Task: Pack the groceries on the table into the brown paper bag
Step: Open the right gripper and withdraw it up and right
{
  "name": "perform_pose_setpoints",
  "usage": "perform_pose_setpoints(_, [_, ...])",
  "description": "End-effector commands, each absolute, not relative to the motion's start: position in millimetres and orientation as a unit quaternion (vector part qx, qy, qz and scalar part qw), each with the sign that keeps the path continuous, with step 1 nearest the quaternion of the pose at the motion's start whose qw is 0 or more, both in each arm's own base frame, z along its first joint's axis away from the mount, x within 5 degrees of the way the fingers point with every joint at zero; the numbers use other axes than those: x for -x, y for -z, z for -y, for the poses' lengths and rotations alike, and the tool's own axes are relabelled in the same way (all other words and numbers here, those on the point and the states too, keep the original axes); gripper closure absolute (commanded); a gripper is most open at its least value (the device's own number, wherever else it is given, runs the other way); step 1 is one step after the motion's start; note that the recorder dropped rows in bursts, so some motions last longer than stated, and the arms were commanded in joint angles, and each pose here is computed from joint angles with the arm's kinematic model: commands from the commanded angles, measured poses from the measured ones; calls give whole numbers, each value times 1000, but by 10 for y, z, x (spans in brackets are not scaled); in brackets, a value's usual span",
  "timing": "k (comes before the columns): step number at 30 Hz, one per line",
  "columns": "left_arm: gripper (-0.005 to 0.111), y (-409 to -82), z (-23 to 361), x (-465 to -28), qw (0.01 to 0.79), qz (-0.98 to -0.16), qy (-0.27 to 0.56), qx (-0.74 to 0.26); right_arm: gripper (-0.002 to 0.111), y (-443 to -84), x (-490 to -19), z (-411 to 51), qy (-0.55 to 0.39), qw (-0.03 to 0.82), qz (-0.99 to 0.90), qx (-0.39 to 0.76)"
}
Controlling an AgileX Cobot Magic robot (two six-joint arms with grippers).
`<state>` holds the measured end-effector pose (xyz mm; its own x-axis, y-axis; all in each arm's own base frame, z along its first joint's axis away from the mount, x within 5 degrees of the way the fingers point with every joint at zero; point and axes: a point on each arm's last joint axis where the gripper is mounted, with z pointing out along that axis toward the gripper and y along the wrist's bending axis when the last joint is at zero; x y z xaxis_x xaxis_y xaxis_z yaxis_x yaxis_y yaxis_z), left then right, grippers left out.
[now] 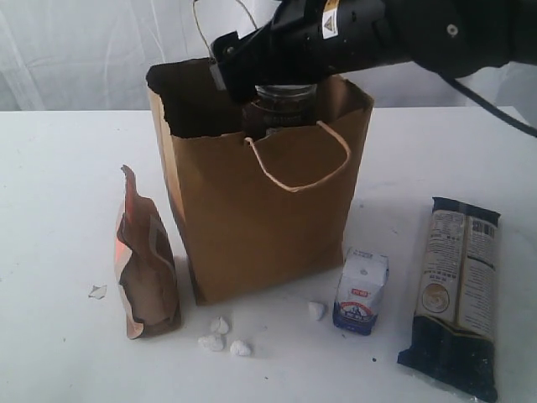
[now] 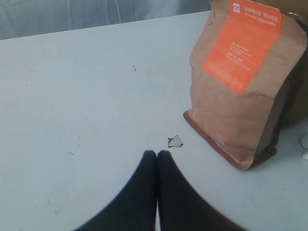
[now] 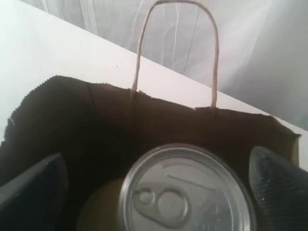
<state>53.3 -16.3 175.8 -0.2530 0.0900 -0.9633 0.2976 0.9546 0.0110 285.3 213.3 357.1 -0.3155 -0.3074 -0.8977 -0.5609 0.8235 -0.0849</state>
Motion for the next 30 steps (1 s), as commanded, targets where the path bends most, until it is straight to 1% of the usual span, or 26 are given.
perform_pose_setpoints(1, [106,-1748,160,-528,600,-786,88,-120,14,-3753,-2778,-2071,-124,546,-782,273])
perform_pose_setpoints(10, [106,-1748,160,-528,600,-786,88,-120,14,-4016,-2611,-1919,-116,576,-762,272])
perform_pose_setpoints(20, [106,-1748,160,-528,600,-786,88,-120,14,-4065,-2579,-1891,-115,582,-757,272])
perform_pose_setpoints(22, [106,-1748,160,-528,600,-786,88,-120,14,-4131,-2531,-1843,-109,590,-751,274])
perform_pose_setpoints(27, [106,-1748,160,-528,600,-786,88,-120,14,-4339,-2286,-1514,-58,586,-770,244])
perform_pose_setpoints(29, [106,-1748,160,-528,600,-786,88,-120,19,-4387,-2145,-1284,-22,561,-802,203])
perform_pose_setpoints(30, [106,-1748,160,-528,600,-786,88,-120,24,-4400,-2054,-1115,-1,538,-826,170])
